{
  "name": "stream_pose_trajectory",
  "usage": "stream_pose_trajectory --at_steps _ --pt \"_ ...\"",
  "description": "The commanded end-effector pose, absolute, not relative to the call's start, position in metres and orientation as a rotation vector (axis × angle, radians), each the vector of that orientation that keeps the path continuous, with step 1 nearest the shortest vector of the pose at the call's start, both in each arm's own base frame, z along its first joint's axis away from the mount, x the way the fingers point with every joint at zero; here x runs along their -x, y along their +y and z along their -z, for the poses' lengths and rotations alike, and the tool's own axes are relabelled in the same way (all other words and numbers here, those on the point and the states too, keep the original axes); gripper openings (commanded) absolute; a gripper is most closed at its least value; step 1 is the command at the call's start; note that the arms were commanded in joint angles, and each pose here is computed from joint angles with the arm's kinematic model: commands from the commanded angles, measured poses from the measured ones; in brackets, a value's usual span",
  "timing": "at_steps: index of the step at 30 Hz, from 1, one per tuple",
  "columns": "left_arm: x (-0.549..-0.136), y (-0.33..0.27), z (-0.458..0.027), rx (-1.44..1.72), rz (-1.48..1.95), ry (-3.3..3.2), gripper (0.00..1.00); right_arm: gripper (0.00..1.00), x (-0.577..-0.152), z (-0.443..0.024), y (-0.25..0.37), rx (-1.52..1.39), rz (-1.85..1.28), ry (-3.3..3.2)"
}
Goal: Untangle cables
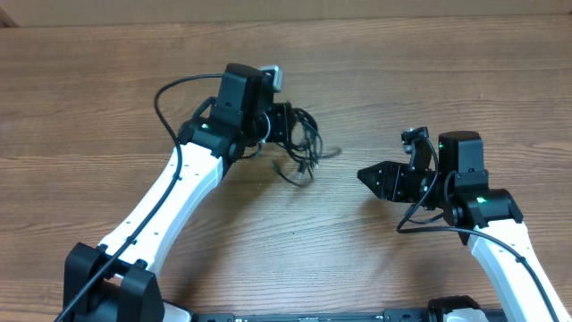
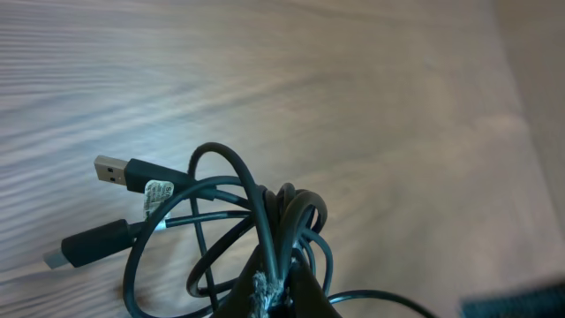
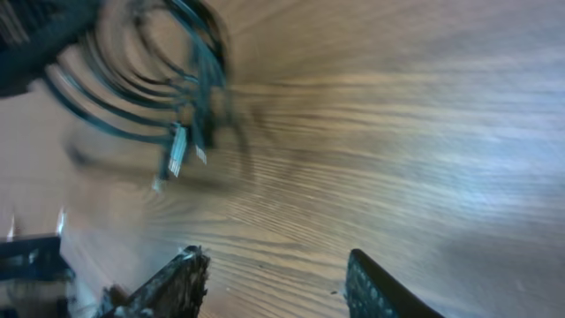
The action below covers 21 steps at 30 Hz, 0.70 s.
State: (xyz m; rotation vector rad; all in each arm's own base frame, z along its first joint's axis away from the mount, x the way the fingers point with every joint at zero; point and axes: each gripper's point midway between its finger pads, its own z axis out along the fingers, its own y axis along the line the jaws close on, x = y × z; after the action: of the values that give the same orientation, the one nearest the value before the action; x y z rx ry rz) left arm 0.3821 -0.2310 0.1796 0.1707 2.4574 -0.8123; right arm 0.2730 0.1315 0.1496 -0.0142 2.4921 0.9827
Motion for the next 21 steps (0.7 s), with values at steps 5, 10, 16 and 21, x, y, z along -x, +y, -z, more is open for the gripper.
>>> stream_pose_trajectory --at_steps 5,10,16,21 --pt "-0.340 -0.285 -0.225 -0.647 1.121 2.245 0.04 0.49 -0.272 -0.167 0.145 0.128 -1.097 2.411" --pt "-0.331 -0.297 -0.231 -0.744 1.151 2.184 0.04 0.41 -0.275 -0.168 0.145 0.133 -1.085 2.395" --pt "-0.318 -0.311 -0.233 -0.814 1.179 2.154 0.04 0.35 -0.279 -0.171 0.145 0.144 -1.080 2.374" --pt "-0.312 -0.319 -0.240 -0.849 1.211 2.115 0.04 0.32 -0.279 -0.171 0.145 0.144 -1.080 2.374"
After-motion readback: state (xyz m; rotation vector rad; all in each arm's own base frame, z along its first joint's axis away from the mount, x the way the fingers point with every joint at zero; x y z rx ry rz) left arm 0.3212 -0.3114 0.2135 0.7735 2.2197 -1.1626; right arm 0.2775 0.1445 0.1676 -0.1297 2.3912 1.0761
